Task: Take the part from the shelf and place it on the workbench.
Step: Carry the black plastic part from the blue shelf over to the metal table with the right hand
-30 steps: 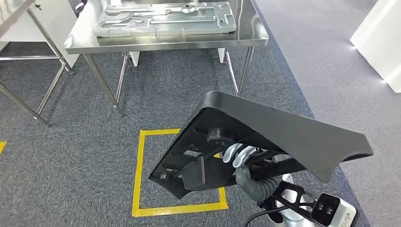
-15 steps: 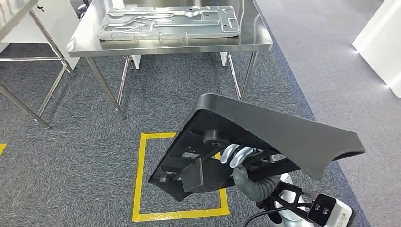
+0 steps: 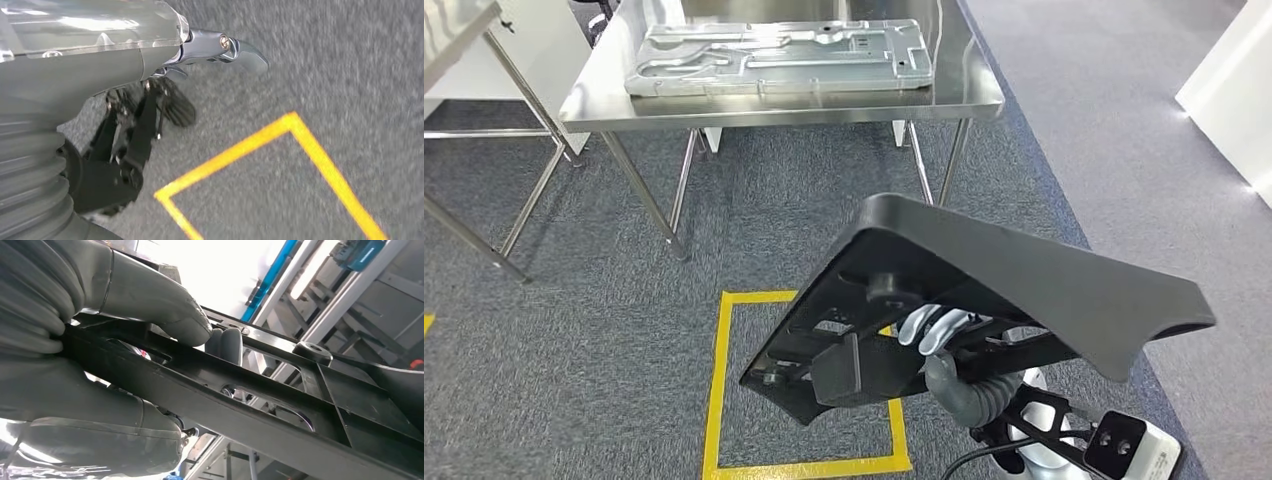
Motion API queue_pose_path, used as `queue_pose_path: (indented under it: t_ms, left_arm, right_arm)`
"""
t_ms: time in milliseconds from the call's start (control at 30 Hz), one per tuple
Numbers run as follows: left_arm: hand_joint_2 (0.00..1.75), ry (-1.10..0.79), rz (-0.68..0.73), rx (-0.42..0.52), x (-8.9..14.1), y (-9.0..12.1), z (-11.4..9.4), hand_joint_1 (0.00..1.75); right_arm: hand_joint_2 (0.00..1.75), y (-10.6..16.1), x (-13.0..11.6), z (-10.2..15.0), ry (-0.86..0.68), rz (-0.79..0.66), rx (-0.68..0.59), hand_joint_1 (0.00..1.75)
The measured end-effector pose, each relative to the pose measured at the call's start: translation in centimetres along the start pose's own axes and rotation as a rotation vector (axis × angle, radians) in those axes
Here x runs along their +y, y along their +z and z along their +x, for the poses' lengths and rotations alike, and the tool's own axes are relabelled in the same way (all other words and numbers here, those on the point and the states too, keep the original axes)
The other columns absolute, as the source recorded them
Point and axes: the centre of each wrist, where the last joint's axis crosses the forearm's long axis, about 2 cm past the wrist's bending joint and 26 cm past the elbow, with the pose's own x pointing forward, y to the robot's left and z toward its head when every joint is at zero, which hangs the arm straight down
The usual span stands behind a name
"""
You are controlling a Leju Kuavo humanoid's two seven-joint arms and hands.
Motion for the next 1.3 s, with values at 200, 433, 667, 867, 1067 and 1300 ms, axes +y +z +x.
queue_pose_path:
  t_ms: [200, 433, 667, 867, 1067, 1300]
  left_arm:
    - [1.75, 0.002, -0.003, -0.001, -0.2, 0.0, 0.1, 0.0]
    - [1.75, 0.002, -0.005, 0.0, -0.2, 0.0, 0.0, 0.0]
    - [1.75, 0.005, -0.011, -0.001, -0.6, -0.1, 0.1, 0.0]
    - [1.75, 0.003, -0.006, 0.004, -0.3, -0.1, 0.1, 0.0]
    - [1.75, 0.004, -0.005, 0.004, -0.3, -0.1, 0.3, 0.0]
    - [1.75, 0.008, -0.001, 0.005, -0.2, -0.1, 0.2, 0.0]
  right_arm:
    - [1.75, 0.0, -0.1, 0.3, 0.004, 0.003, -0.008, 1.75]
    - [1.75, 0.6, -0.3, 0.7, 0.011, -0.008, 0.005, 1.75]
    - [1.75, 0.2, -0.3, 0.8, 0.009, -0.005, -0.012, 1.75]
    - [1.75, -0.1, -0.2, 0.7, 0.006, -0.013, -0.023, 1.75]
    - [1.75, -0.1, -0.3, 0.7, 0.009, -0.022, -0.027, 1.75]
    - [1.75, 0.2, -0.9, 1.3, 0.002, -0.03, -0.04, 1.75]
